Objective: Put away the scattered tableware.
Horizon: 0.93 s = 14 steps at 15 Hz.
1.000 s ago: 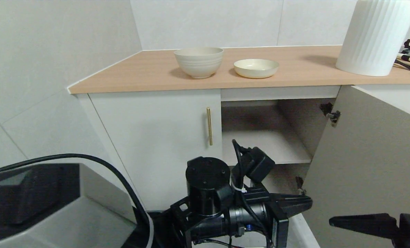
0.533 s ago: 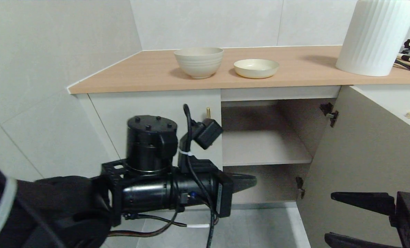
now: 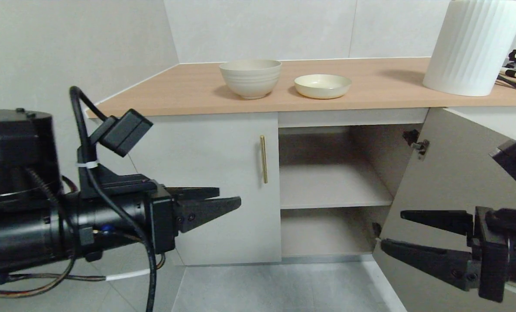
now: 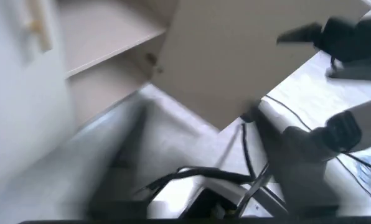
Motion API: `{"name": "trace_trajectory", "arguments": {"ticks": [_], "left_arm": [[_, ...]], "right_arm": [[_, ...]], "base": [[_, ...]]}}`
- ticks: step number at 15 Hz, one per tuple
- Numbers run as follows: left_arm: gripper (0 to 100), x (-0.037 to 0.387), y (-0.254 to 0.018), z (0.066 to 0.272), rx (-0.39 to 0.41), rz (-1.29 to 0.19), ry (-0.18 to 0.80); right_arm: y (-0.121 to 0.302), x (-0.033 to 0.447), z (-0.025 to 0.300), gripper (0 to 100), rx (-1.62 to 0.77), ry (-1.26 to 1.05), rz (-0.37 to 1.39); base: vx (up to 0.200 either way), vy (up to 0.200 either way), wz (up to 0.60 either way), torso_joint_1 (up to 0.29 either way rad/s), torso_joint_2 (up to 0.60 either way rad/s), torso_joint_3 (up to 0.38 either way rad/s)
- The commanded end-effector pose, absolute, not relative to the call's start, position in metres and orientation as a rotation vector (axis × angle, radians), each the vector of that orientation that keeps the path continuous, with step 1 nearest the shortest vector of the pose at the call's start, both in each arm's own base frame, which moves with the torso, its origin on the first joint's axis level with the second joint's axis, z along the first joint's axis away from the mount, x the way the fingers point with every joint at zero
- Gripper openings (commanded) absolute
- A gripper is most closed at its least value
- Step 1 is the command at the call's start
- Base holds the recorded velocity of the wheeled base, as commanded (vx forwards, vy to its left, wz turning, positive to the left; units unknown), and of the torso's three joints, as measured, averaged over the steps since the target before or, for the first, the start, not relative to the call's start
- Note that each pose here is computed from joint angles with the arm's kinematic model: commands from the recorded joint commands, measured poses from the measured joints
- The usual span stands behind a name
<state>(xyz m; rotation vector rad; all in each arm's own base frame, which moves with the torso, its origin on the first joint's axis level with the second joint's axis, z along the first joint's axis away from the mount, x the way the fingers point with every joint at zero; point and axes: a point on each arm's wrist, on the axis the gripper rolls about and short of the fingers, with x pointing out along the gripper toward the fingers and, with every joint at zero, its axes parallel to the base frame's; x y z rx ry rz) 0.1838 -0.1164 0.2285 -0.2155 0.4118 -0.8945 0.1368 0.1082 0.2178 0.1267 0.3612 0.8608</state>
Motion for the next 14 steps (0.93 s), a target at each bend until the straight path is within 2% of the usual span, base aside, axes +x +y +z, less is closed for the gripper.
{"name": "trace_trajectory", "arguments": {"ticks": [1, 4, 7, 13, 14], "left_arm": [[100, 0.161, -0.085, 0.239, -0.232, -0.792, 0.319], [100, 0.152, -0.06, 0.248, -0.252, -0.679, 0.267], [100, 0.156, -0.056, 0.246, -0.263, -0.635, 0.276], [100, 0.164, -0.059, 0.242, -0.265, -0.631, 0.299], [100, 0.164, -0.059, 0.242, -0.265, -0.631, 0.299]], "right_arm": [[0.126, 0.166, 0.223, 100, 0.118, 0.381, 0.844], [0.141, 0.204, 0.231, 100, 0.119, 0.382, 0.762], [0.148, 0.222, 0.229, 100, 0.111, 0.433, 0.587], [0.144, 0.212, 0.238, 100, 0.131, 0.403, 0.598], [0.147, 0.21, 0.238, 100, 0.13, 0.405, 0.61]], "base": [[0.0, 0.0, 0.0, 0.0, 0.0, 0.0], [0.0, 0.0, 0.0, 0.0, 0.0, 0.0], [0.0, 0.0, 0.0, 0.0, 0.0, 0.0], [0.0, 0.0, 0.0, 0.0, 0.0, 0.0], [0.2, 0.0, 0.0, 0.002, 0.0, -0.002]]}}
